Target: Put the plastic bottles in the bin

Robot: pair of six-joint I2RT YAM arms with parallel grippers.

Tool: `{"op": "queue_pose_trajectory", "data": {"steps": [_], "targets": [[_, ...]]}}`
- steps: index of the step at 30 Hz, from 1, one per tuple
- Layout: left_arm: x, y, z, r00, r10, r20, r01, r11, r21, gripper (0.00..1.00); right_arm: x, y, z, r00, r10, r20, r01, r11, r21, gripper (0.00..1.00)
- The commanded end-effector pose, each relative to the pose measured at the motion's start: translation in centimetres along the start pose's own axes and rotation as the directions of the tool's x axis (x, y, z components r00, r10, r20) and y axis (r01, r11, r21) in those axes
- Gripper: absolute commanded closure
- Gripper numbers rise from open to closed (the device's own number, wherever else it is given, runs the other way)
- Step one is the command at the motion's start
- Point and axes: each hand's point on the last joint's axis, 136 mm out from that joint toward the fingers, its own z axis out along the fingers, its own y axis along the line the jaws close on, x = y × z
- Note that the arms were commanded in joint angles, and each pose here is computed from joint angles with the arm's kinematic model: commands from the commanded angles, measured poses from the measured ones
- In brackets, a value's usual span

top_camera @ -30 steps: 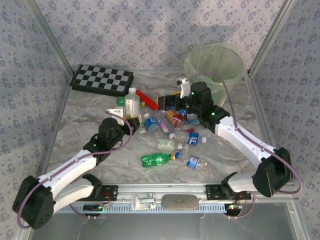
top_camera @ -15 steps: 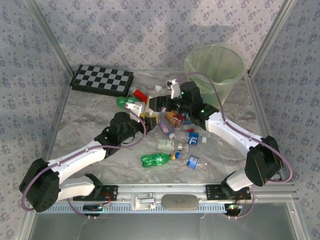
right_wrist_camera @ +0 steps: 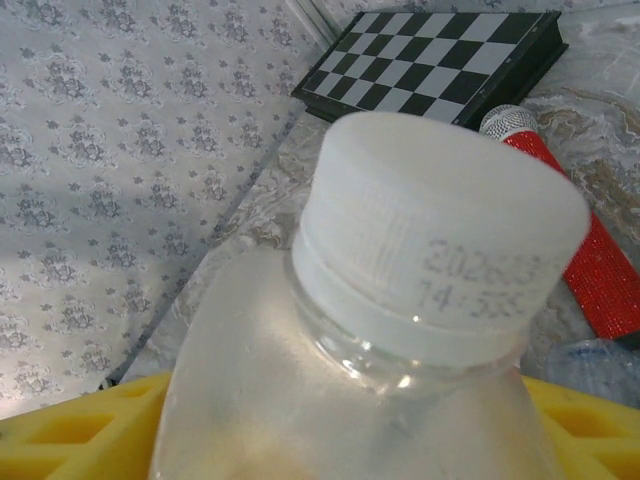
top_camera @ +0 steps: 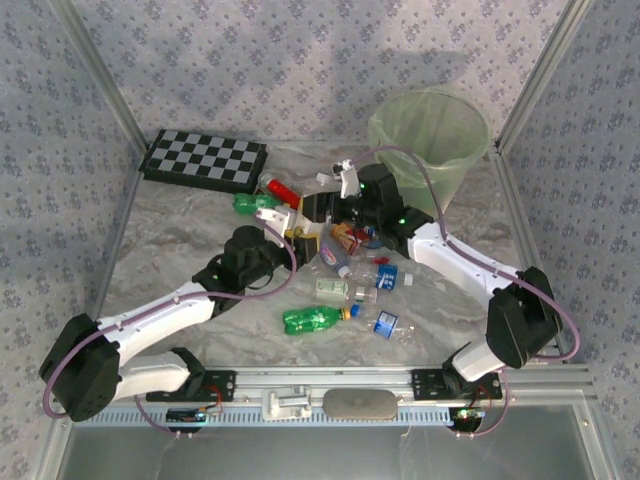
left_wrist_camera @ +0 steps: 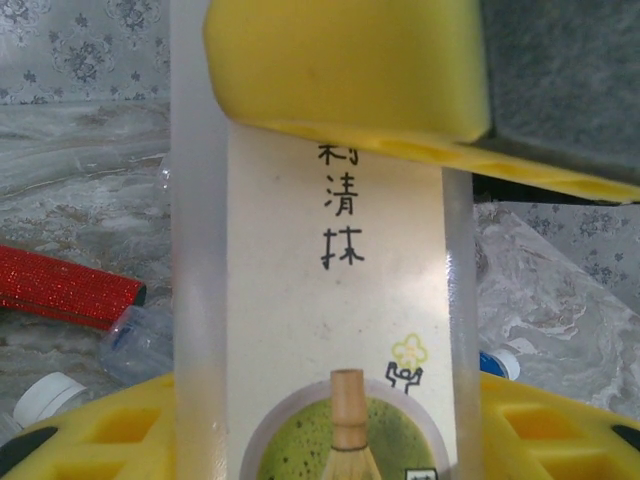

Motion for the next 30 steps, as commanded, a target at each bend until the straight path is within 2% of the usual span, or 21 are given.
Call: {"op": "queue_pose_trajectory", "data": {"steps": [1,4,7,14,17,20,23,27,30], "targets": [[-2.8,-1.5,0.0,0.997,0.029,0.074,-0.031,0.999,0.034,0.45,-0.8,1.2,0.0,1.0,-0.023,0.006,0.023,0.999,-0.043,0.36],[-2.8,-1.4,-0.1,0.997,0.024,0.078,-0.027,0.999,0.029,0.32,-0.9,1.1,-0.1,1.0,-0.02,0.007,0.02,0.999,-0.042,0.44],[-2.9,-1.0,-0.3,0.996,0.019,0.082,-0.019,1.0,0.004,0.21,-1.1,1.1,-0.3,1.0,-0.019,0.01,0.02,0.999,-0.046,0.46],[-3.4,1.9,-2.5,0.988,0.007,0.155,0.016,0.989,-0.147,0.12,-1.9,-0.3,-2.0,0.996,-0.085,0.025,0.084,0.996,0.026,0.47],[-3.5,3.9,-3.9,0.981,-0.01,0.194,0.057,0.97,-0.236,0.08,-3.9,0.0,-3.4,0.989,-0.138,0.06,0.136,0.99,0.047,0.47],[-3.0,6.5,-4.9,0.976,-0.061,0.209,0.127,0.938,-0.321,0.05,-4.8,-0.2,-4.7,0.982,-0.175,0.072,0.17,0.983,0.069,0.47],[-1.7,9.8,-5.9,0.96,-0.164,0.225,0.244,0.885,-0.397,0.03,-5.9,-0.1,-6.1,0.972,-0.221,0.083,0.214,0.973,0.081,0.47],[0.7,13.6,-7.1,0.909,-0.32,0.266,0.412,0.786,-0.462,0.0,-7.6,0.4,-8.1,0.949,-0.301,0.091,0.292,0.951,0.101,0.47],[1.9,14.7,-7.5,0.886,-0.369,0.281,0.462,0.749,-0.474,0.0,-9.5,1.0,-9.8,0.927,-0.359,0.113,0.345,0.93,0.122,0.47]]}}
